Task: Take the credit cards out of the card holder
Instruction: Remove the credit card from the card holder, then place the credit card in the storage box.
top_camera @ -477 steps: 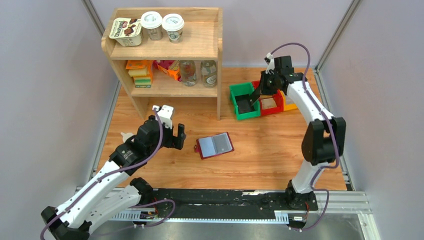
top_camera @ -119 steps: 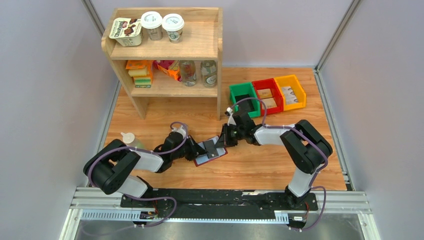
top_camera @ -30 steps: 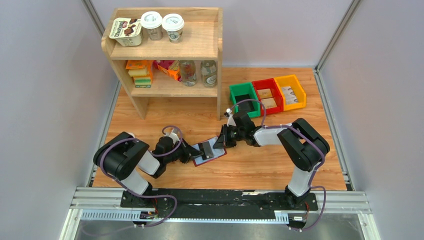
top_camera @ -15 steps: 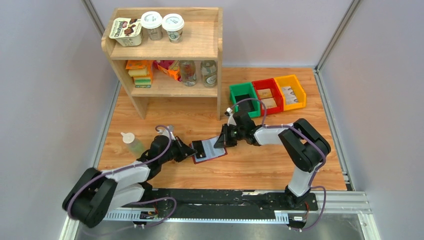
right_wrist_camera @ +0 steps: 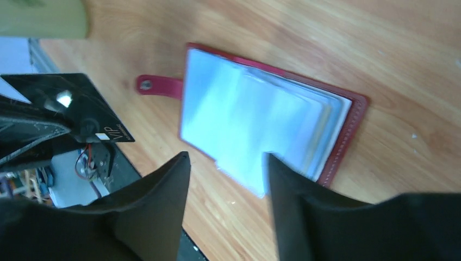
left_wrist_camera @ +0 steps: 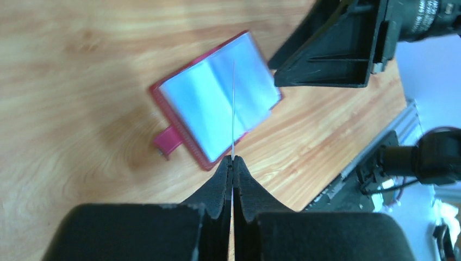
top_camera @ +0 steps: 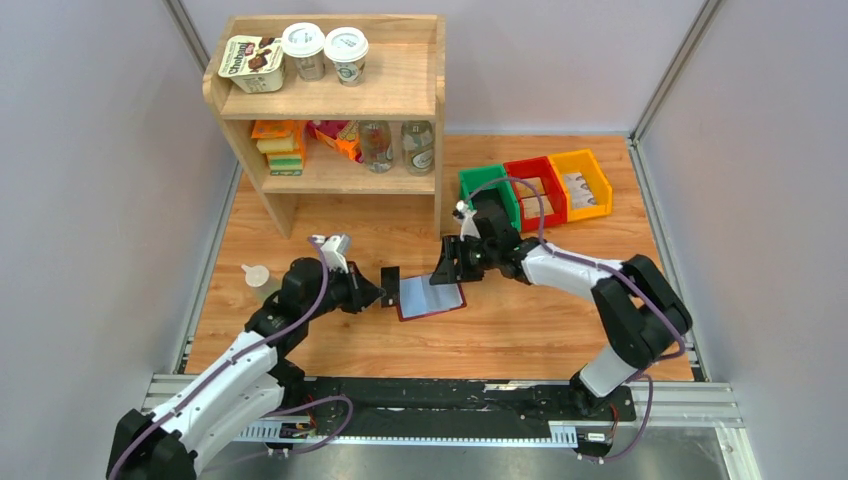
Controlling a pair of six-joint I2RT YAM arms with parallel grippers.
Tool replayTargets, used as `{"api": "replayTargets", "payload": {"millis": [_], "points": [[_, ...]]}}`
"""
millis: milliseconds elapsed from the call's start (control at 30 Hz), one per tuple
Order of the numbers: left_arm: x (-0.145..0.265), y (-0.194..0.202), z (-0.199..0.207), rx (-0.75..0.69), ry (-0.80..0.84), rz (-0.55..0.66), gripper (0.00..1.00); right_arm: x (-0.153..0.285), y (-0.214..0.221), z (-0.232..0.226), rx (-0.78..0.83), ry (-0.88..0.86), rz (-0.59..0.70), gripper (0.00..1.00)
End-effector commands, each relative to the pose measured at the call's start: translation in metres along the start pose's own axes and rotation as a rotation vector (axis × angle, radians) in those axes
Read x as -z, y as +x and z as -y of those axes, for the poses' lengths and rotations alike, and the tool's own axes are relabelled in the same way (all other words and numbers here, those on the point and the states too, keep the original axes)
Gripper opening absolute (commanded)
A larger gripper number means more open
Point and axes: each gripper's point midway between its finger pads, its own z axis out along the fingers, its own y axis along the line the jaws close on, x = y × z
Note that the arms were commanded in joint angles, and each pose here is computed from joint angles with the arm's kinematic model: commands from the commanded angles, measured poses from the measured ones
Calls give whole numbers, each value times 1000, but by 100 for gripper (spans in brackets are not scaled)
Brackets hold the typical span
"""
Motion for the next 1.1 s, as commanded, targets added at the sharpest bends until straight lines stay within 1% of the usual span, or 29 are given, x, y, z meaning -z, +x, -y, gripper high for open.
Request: {"api": "replayTargets", "payload": {"millis": [0,33,67,100,200,233,300,367,467,500,533,633,667,733,767,800,867,900,933,967,1000,1033,1067], "points": [[23,-28,56,-284,218,-17,0,48,-45,-62,267,-148,143,63],[27,-25,59,-296,228,-46,0,59,-48,-75,320,-189,160,67],[33,-32,73,-350,283,-41,0,69,-52,-86,364,-219,173,70],[35,-31,77,-354,299,-57,0,79,-53,-96,402,-246,184,72],[48,-40,106,-407,418,-71,0,109,-54,-127,517,-334,190,74],[52,-37,113,-414,463,-97,0,117,-53,-135,547,-361,187,75],[62,-44,132,-466,542,-108,0,129,-48,-149,586,-420,167,75],[66,-46,142,-491,597,-123,0,139,-42,-160,610,-481,140,74],[69,-49,149,-524,637,-126,0,144,-33,-171,631,-542,100,68],[71,-51,153,-542,657,-124,0,143,-30,-172,632,-552,83,64],[69,-50,153,-542,662,-133,0,144,-28,-174,633,-562,76,62],[66,-52,156,-553,680,-150,0,146,-21,-179,636,-610,44,48],[66,-53,157,-559,691,-152,0,146,-21,-180,636,-618,39,41],[62,-53,157,-554,695,-163,0,147,-19,-180,634,-620,30,23],[60,-54,157,-550,693,-167,0,147,-19,-180,639,-619,30,7],[58,-55,157,-554,696,-160,0,147,-18,-179,638,-617,26,0],[54,-58,155,-554,677,-150,0,145,-20,-174,627,-593,24,0],[51,-60,154,-554,661,-143,2,143,-23,-168,615,-575,29,0],[47,-64,149,-553,623,-130,9,140,-27,-160,581,-541,34,0],[44,-65,145,-546,591,-128,13,138,-33,-150,551,-503,48,0],[37,-71,137,-545,526,-105,24,136,-39,-139,511,-464,59,0],[34,-72,129,-532,471,-105,29,135,-46,-127,463,-418,79,0],[28,-78,116,-532,383,-82,43,135,-55,-114,425,-366,105,0]]}}
